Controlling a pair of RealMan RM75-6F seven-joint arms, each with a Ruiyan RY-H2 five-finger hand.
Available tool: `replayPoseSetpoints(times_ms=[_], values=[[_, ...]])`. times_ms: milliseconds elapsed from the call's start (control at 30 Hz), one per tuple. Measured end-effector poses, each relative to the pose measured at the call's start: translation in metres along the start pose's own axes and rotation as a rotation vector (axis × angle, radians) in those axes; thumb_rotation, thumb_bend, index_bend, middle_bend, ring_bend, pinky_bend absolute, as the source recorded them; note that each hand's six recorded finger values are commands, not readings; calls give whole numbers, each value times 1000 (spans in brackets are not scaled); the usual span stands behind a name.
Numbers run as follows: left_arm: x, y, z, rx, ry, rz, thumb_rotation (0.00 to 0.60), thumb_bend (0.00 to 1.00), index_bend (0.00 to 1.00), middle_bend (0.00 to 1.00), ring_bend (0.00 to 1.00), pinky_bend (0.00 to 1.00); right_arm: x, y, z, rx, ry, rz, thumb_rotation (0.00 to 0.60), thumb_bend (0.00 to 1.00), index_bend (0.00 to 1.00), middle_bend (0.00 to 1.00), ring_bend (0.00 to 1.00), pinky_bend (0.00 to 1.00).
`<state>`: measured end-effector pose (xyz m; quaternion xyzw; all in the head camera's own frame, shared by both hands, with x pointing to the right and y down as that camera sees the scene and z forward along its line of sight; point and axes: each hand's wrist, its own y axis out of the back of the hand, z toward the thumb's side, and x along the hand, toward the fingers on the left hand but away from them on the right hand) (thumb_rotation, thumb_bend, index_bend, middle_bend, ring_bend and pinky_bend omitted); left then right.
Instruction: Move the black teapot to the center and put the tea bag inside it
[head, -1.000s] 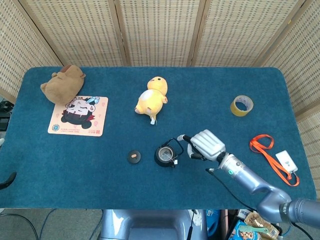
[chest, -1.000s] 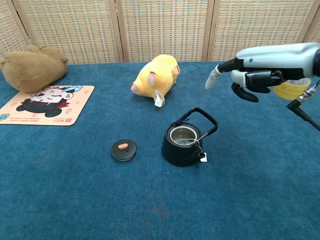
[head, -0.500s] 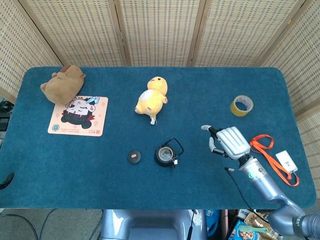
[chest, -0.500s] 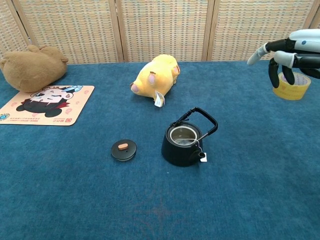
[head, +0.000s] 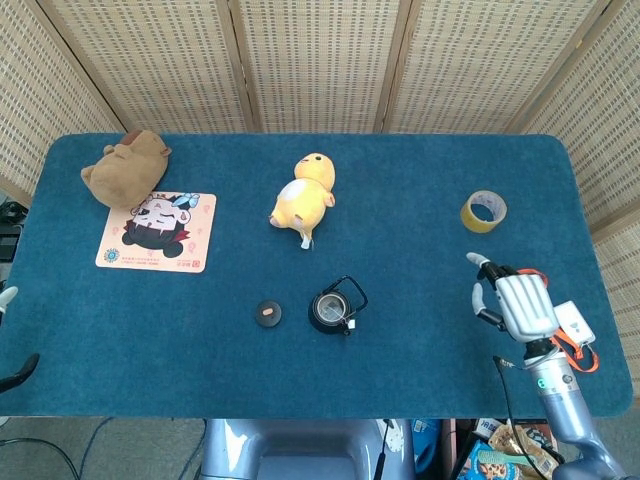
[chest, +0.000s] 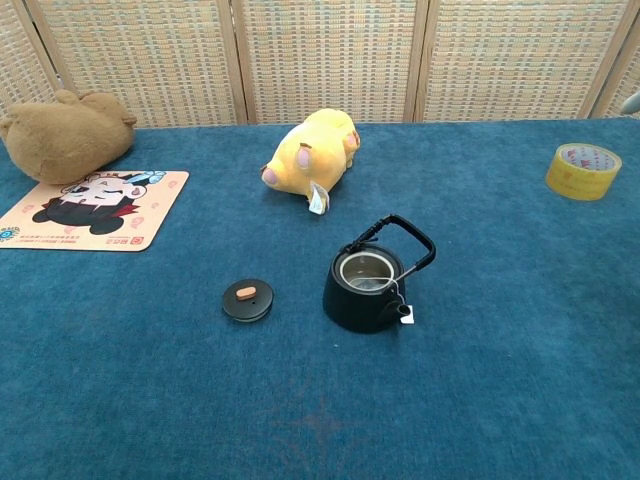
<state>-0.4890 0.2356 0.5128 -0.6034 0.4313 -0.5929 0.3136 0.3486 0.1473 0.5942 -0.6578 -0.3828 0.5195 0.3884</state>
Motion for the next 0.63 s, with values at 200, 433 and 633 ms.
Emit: replayPoseSetpoints(times_ms=[200, 433, 633], values=[[-3, -8, 12, 17, -79, -20, 600, 315, 0, 0, 0, 0, 16, 0, -2, 23, -13, 0, 0, 804, 220, 490, 461, 737], [-3, -15, 30, 36, -179, -23, 600, 314, 0, 0, 0, 0, 30, 2, 0, 27, -27, -4, 0, 803, 220, 487, 461, 737], [-4, -19, 37, 47, -199, -15, 600, 315, 0, 0, 0, 0, 36, 2, -1, 23, -43, -4, 0, 799, 220, 486, 460, 736]])
